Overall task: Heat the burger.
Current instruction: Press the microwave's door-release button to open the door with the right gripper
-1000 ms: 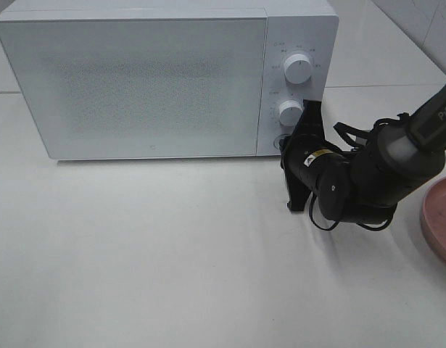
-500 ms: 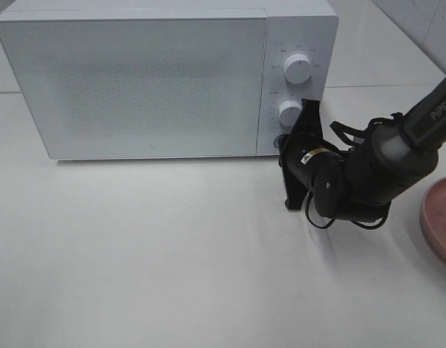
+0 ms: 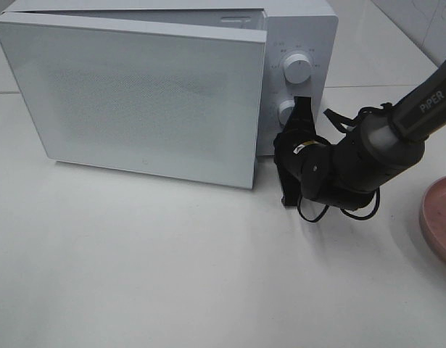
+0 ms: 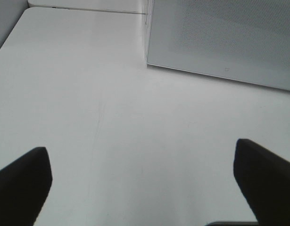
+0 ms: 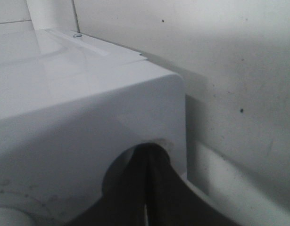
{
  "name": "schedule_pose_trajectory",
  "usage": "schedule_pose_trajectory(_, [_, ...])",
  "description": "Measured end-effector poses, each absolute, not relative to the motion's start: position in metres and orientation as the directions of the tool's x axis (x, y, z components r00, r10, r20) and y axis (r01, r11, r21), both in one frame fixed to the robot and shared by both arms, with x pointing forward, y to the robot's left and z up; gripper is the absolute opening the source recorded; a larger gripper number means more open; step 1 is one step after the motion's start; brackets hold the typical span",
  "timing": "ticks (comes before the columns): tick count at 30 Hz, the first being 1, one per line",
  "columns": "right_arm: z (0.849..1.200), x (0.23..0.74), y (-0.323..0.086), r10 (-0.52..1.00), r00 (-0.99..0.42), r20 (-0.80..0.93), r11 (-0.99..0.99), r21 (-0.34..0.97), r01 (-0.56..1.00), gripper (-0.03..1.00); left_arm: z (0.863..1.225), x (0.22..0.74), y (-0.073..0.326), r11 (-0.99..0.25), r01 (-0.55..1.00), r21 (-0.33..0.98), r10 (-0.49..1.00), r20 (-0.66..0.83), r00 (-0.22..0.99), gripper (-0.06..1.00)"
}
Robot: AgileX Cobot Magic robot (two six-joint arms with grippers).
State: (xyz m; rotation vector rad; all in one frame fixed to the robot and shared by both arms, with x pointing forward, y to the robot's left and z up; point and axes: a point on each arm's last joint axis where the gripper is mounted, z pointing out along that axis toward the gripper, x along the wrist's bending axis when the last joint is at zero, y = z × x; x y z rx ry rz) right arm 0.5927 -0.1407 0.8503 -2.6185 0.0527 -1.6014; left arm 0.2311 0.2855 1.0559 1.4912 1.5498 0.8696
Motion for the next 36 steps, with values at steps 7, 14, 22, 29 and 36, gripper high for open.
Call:
schedule_pose_trajectory(7, [0.85, 0.593, -0.141, -0.056, 0.459, 0.887, -0.998, -0.067, 0.008, 0.0, 1.056, 0.231, 0.286, 0.069, 0.447, 0.892, 0.996, -0.084, 0.014, 0.99])
schedule_pose_trajectory(14, [0.853, 0.592, -0.14, -0.055, 0.47, 0.881, -0.997, -0.07, 0.013, 0.0, 1.056, 0.231, 0.286, 0.069, 0.447, 0.892, 0.996, -0.084, 0.014, 0.99])
schedule_pose_trajectory(22, [0.861, 0.589, -0.143, -0.038, 0.462, 0.886, -0.998, -0.058, 0.028, 0.0, 1.056, 0.231, 0.286, 0.069, 0.447, 0.892, 0.996, -0.084, 0.014, 0.99])
schedule_pose_trajectory(29, [0.867, 0.58, -0.149, -0.001, 0.469, 0.883, -0.997, -0.037, 0.068, 0.0, 1.056, 0.231, 0.286, 0.069, 0.447, 0.892, 0.996, -0.084, 0.014, 0.99])
schedule_pose_trajectory(36, [0.877, 0.57, -0.152, 0.039, 0.449, 0.893, -0.993, -0.014, 0.115, 0.0, 1.056, 0.231, 0.286, 0.069, 0.447, 0.892, 0.996, -0.084, 0.014, 0.99])
